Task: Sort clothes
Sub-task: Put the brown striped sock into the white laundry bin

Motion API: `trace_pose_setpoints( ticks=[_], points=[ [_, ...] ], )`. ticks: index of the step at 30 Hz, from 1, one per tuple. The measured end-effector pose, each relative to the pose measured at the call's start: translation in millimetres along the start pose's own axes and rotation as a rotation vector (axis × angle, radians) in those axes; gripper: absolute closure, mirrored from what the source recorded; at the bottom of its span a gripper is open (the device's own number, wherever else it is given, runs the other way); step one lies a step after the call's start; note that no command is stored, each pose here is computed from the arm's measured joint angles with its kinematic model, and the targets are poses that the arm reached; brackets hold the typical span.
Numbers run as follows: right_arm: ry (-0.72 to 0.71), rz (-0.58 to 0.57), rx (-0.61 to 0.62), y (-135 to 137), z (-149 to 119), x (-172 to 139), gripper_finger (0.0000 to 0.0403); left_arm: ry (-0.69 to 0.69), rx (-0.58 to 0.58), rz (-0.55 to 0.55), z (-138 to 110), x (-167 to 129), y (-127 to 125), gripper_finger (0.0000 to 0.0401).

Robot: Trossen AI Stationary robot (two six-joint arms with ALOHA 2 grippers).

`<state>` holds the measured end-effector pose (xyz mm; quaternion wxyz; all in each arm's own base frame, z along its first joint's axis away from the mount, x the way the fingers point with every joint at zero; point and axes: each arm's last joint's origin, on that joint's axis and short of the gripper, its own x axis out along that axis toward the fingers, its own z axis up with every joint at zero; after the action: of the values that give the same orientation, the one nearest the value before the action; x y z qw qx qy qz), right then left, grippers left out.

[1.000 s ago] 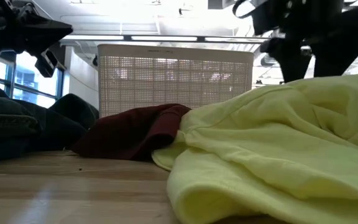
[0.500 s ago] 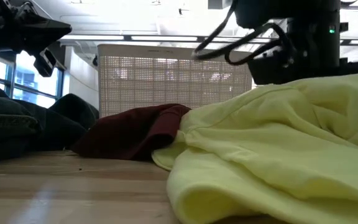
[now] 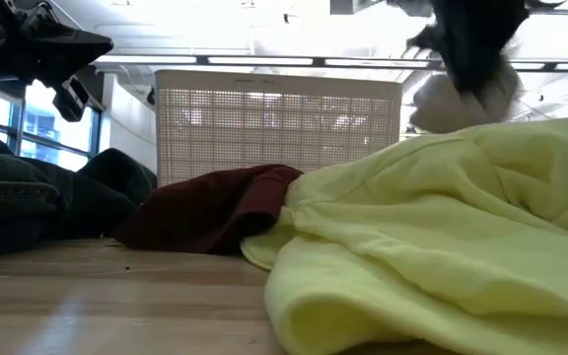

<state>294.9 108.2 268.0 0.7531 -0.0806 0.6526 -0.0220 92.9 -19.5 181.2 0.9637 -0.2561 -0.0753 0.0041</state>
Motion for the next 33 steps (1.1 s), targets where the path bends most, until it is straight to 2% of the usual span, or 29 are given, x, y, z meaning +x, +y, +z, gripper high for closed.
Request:
trace_pose_setpoints(
  ticks=[4, 8, 11, 13, 17, 22, 27, 33],
  points=[
    [-0.272, -0.085, 0.063, -29.3, 10.4, -67.0, 0.0391, -0.004, -0.001, 0.008, 0.1, 0.0, 0.2, 0.0391],
    [-0.526, -0.18, 0.116, -78.2, 19.8, -126.1, 0.039, -0.01, -0.003, 0.013, 0.5, 0.0, 0.3, 0.0391],
    [-0.659, -0.233, 0.169, -126.2, 23.9, -153.4, 0.0396, -0.018, -0.005, 0.016, 1.1, 0.0, 0.2, 0.0391],
    [-0.733, -0.246, 0.222, -161.6, 26.6, -160.1, 0.0397, -0.02, -0.014, 0.019, 1.1, 0.0, 0.3, 0.0391],
    [-0.756, -0.147, 0.312, -227.5, 33.7, -135.6, 0.0395, -0.021, -0.029, 0.023, 1.1, 0.0, 0.4, 0.0391],
    [-0.625, -0.058, 0.4, -285.7, 45.6, -72.3, 0.0395, -0.023, -0.052, 0.025, 1.2, 0.0, 0.5, 0.0391],
    [-0.48, 0.014, 0.445, -313.6, 54.0, -13.1, 0.0395, -0.035, -0.054, 0.048, 1.5, -0.1, 1.2, 0.0391],
    [-0.309, 0.071, 0.444, -318.6, 57.3, 34.0, 0.0394, -0.041, -0.056, 0.06, 1.6, -0.1, 1.5, 0.0391]
  ],
)
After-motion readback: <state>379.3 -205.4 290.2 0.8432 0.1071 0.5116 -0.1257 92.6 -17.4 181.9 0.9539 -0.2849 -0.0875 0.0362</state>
